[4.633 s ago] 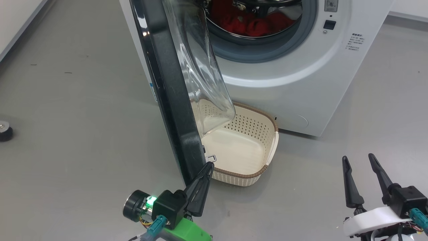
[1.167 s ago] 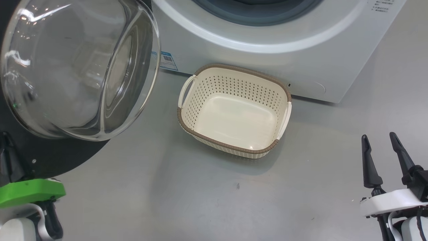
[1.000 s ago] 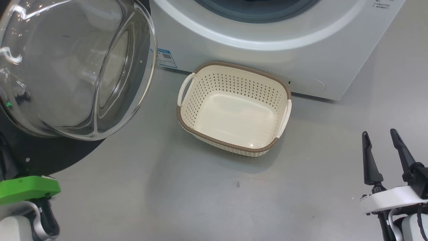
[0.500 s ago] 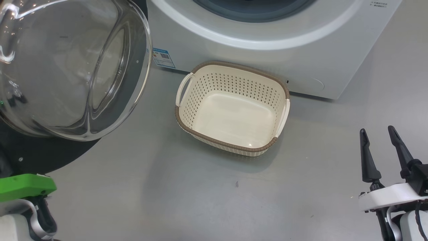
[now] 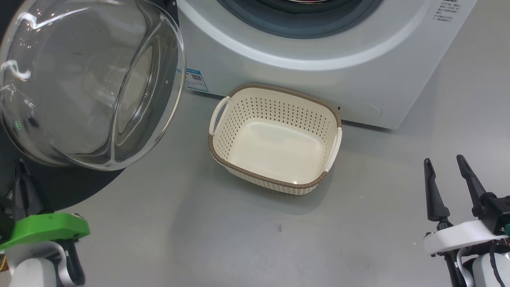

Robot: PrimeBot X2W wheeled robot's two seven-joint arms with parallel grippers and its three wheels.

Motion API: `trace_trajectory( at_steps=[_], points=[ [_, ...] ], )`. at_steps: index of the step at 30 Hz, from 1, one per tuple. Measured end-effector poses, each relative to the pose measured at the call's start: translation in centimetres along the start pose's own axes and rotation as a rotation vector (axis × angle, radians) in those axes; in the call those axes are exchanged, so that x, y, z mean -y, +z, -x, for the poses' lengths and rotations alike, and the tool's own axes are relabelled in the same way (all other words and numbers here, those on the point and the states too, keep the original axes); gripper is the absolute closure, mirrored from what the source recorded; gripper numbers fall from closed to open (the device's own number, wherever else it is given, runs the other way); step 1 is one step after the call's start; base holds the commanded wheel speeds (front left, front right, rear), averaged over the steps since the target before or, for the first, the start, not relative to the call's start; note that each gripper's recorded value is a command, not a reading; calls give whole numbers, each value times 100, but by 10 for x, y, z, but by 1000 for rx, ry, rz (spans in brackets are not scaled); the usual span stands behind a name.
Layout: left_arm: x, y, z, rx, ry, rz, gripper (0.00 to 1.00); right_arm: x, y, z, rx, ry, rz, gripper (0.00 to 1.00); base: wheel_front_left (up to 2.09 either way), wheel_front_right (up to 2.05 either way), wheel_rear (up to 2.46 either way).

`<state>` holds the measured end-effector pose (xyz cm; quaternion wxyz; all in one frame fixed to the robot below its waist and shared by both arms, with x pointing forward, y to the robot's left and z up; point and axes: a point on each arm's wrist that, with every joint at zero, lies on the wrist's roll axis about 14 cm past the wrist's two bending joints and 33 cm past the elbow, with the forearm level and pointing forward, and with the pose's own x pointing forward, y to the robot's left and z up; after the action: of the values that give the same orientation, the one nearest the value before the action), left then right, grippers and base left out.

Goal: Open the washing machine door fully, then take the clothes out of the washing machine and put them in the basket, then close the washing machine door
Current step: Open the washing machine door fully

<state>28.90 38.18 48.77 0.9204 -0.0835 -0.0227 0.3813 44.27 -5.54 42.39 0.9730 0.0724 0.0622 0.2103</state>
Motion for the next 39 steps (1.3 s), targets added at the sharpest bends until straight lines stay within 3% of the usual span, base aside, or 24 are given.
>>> trace_trajectory(
  at_steps=[6, 18, 31, 32, 34, 36, 37, 38, 39],
  points=[
    [8, -1, 14, -5, -46, -1, 100, -6, 5, 3, 10, 5, -2, 0, 0, 0, 0],
    [55, -23, 53, -86, -232, 44, 100, -17, 10, 14, 13, 17, -4, 0, 0, 0, 0],
    [134, -40, 96, -156, -541, 78, 100, -13, 19, 29, 36, -18, -12, 0, 0, 0, 0],
    [142, -43, 101, -168, -574, 79, 97, -12, 20, 31, 39, -25, -13, 0, 0, 0, 0],
    [151, -45, 105, -175, -604, 81, 68, -8, 22, 34, 44, -39, -12, 0, 0, 0, 0],
    [159, -49, 110, -186, -639, 75, 56, -4, 24, 37, 50, -54, -11, 0, 0, 0, 0],
    [161, -49, 111, -188, -648, 75, 24, -2, 25, 39, 53, -60, -11, 0, 0, 0, 0],
    [168, -52, 114, -194, -673, 69, 5, 2, 27, 43, 58, -75, -10, 0, 0, 0, 0],
    [171, -53, 115, -196, -684, 64, 0, 4, 28, 44, 61, -83, -10, 0, 0, 0, 0]
  ],
)
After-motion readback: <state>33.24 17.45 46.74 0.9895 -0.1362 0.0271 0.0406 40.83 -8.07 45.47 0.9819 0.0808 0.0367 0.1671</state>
